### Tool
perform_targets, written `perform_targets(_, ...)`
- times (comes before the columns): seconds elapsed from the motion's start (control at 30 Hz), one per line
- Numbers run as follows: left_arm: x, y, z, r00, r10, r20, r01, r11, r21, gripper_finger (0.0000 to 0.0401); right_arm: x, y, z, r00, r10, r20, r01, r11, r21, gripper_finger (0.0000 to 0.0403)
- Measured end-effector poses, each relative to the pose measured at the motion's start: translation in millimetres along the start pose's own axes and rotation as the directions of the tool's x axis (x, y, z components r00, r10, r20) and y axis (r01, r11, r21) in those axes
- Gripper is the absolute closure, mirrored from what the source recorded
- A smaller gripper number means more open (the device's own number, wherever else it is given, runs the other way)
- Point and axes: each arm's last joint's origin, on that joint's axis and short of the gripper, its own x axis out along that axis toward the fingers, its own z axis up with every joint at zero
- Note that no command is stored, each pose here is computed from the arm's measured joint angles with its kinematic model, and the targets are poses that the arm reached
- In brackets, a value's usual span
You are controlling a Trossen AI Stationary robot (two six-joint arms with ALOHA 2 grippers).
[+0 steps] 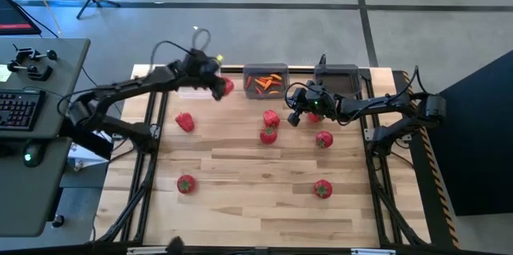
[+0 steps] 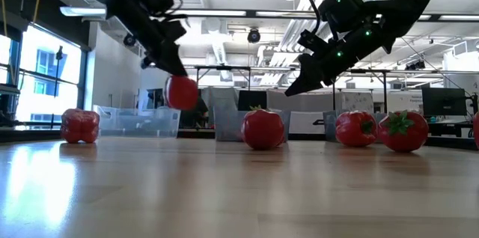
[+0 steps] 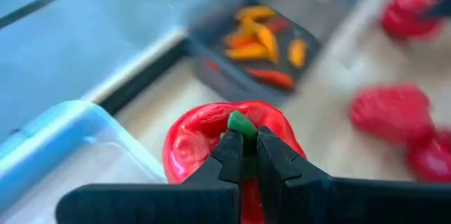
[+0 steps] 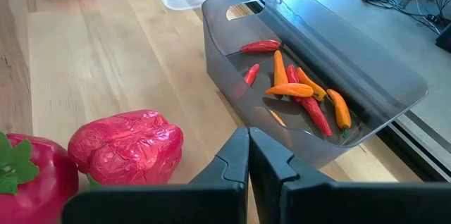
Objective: Sort produce into baskets
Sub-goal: Put the red bell pepper into the transparent bin
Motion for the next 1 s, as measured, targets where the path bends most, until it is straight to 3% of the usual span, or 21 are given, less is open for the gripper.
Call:
perform_targets(0.27,-21.8,46.6,6.0,0.987,0.144,0.071,-0.132,0.981,-0.145,0.0401,0.0,0.0,0.0,1.0,0.0,0.0,0.0,1.0,0.002,0.0403)
perform_targets(0.57,1.9,75.4,2.7,0.982,0.185,0.047,-0.172,0.966,-0.194,0.04,0.0,0.0,0.0,1.0,0.0,0.001,0.0,1.0,0.001,0.0403)
perform_targets(0.73,22.5,81.8,-2.9,0.983,0.185,0.007,-0.18,0.964,-0.194,0.04,0.0,0.0,0.0,1.0,0.0,0.0,0.0,1.0,0.0,0.0403)
perform_targets(1.0,40.5,79.3,-3.9,0.985,0.158,0.071,-0.14,0.967,-0.214,0.04,0.0,0.1,0.0,1.0,0.0,0.0,0.0,1.0,-0.007,0.0403)
